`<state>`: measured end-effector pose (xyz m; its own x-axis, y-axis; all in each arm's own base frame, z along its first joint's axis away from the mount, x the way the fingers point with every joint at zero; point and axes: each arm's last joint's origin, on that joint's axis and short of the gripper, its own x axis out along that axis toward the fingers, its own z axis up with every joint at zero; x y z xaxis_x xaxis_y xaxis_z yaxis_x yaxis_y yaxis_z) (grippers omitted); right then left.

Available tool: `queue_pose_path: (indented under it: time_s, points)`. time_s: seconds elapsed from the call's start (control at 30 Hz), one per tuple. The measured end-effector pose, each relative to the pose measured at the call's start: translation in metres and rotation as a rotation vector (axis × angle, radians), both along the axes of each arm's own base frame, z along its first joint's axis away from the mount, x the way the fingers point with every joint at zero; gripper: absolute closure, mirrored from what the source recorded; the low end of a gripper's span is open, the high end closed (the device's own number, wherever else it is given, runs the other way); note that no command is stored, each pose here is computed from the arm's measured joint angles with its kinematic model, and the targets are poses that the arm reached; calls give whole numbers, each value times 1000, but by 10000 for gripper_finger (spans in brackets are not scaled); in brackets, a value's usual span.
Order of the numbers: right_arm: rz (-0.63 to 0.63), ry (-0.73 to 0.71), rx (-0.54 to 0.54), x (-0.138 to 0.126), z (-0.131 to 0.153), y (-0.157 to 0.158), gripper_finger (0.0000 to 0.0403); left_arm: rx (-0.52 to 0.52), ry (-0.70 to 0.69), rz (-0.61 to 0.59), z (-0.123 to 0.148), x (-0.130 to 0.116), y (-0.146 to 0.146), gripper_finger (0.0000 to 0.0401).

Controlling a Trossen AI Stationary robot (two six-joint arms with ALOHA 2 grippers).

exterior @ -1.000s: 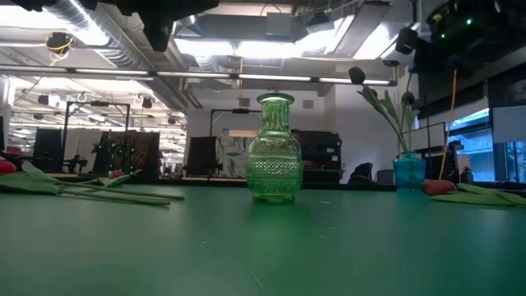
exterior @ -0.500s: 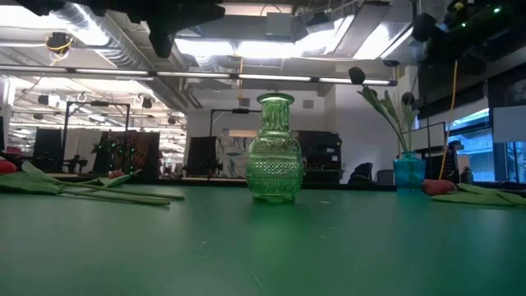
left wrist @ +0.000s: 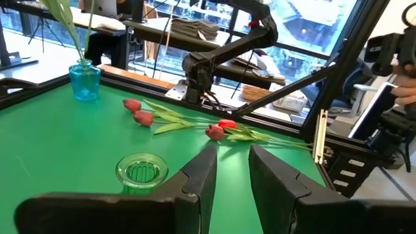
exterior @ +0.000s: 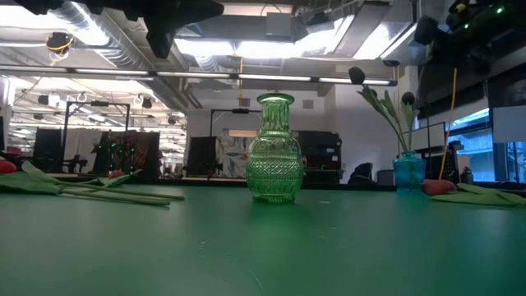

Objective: Sort flowers into vase by color
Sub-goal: Put the black flower into the top right blue vase, then put the middle right pink flower into the green vase

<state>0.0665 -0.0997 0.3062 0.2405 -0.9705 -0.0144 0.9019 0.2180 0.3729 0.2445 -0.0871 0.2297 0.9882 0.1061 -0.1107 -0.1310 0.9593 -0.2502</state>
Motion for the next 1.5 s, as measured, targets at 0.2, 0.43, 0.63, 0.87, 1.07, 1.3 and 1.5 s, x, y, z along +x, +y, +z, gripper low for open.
queue_pose_path:
  time_s: [0.2,0.43,0.63,0.87,1.07,1.3,1.5]
  points:
    - [-7,-25,17,8,-26,-10,395,-15,-2,2,0,0,0,313]
    - [-37,17,18,9,-34,-12,395,-16,-2,3,0,0,0,313]
    - [-18,86,96,12,-45,-15,395,-15,-2,8,0,1,1,313]
    - [-10,114,202,20,-59,-24,389,-16,-3,10,0,1,2,313]
    - [-25,153,287,28,-72,-35,331,-24,-3,6,0,0,1,313]
    - [-14,183,321,26,-75,-32,210,-13,20,-10,-2,-2,-3,313]
    - [31,250,354,14,-46,-15,143,-5,22,-31,-2,-3,-8,313]
